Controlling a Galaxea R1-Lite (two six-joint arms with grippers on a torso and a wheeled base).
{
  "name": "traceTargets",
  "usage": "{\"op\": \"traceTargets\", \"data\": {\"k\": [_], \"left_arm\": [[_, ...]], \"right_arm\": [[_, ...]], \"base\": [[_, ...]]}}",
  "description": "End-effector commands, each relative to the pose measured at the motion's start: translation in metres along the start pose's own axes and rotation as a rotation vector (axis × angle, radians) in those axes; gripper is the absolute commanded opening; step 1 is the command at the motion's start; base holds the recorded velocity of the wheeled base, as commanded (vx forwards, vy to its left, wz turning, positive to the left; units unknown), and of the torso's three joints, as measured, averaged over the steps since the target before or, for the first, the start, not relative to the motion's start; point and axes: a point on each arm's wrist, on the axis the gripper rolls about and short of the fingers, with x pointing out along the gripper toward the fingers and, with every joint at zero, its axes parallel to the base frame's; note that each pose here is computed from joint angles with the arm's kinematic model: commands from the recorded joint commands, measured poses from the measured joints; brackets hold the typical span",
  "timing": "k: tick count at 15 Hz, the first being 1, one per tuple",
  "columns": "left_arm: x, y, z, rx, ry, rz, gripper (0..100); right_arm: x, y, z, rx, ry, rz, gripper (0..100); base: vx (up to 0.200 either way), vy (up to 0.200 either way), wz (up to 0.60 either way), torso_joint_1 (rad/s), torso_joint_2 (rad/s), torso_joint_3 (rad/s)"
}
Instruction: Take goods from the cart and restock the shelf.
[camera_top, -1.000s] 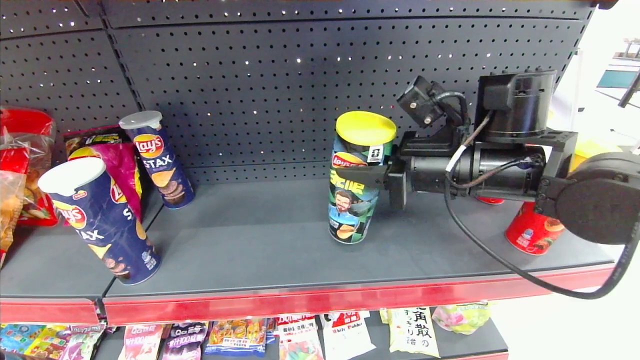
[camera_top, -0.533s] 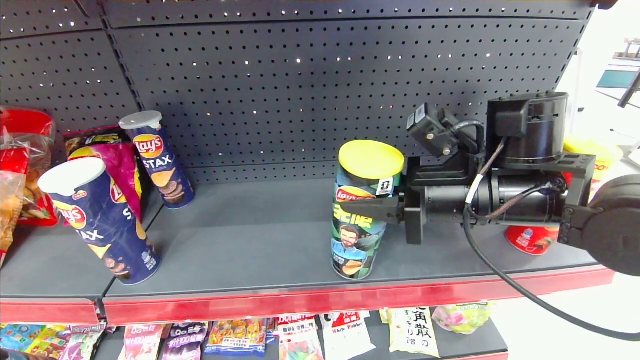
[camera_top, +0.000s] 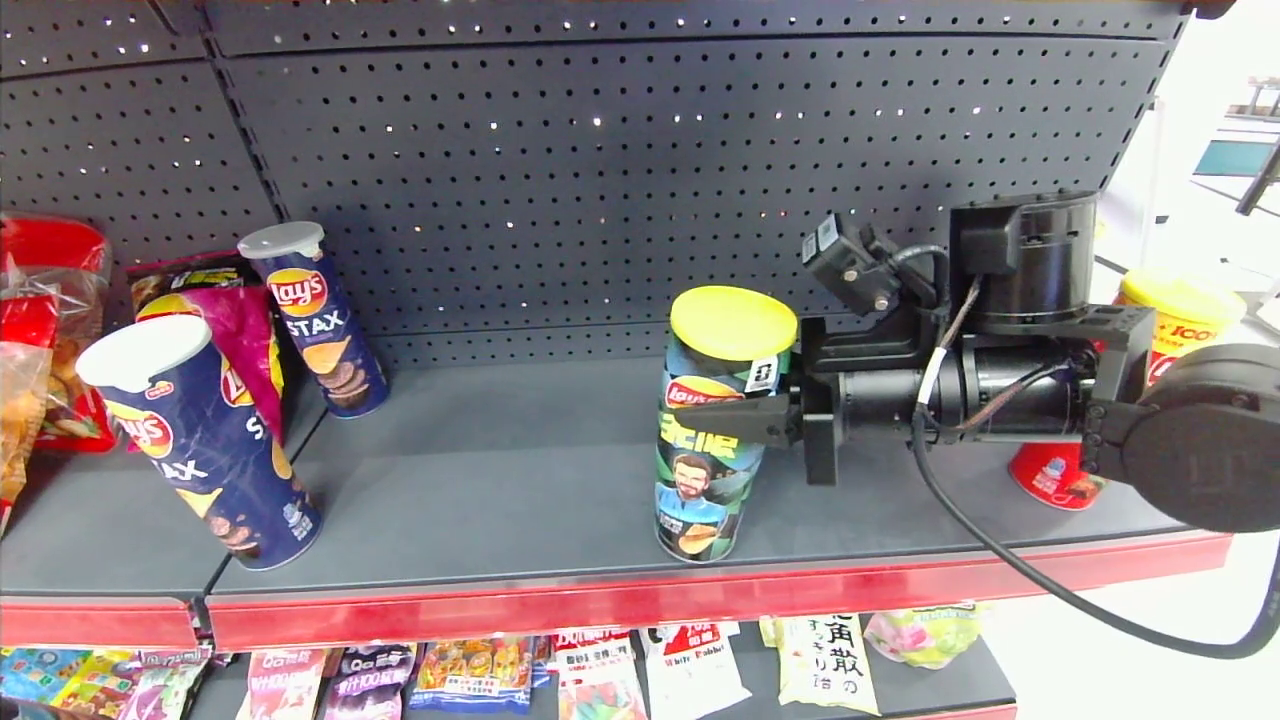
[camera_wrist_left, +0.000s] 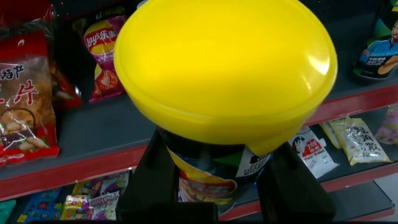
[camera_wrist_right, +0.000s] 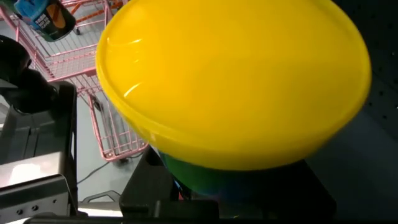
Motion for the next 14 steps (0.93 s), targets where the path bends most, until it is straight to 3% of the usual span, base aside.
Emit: {"op": "traceTargets", "data": {"k": [1,14], "left_arm": [[0.0,0.0,0.0,0.002,-0.001,-0.002,0],[-0.001,0.0,0.002,0.002,-0.008,0.001,0]], "right_arm": [[0.004,-0.005,-0.001,0.001,0.001,-0.004,0],[0.006,-0.006,-0.015,-0.001,0.038,0.002,0]], "base": [[0.0,0.0,0.0,0.0,0.0,0.0],[0.0,0.0,0.0,0.0,0.0,0.0]]}}
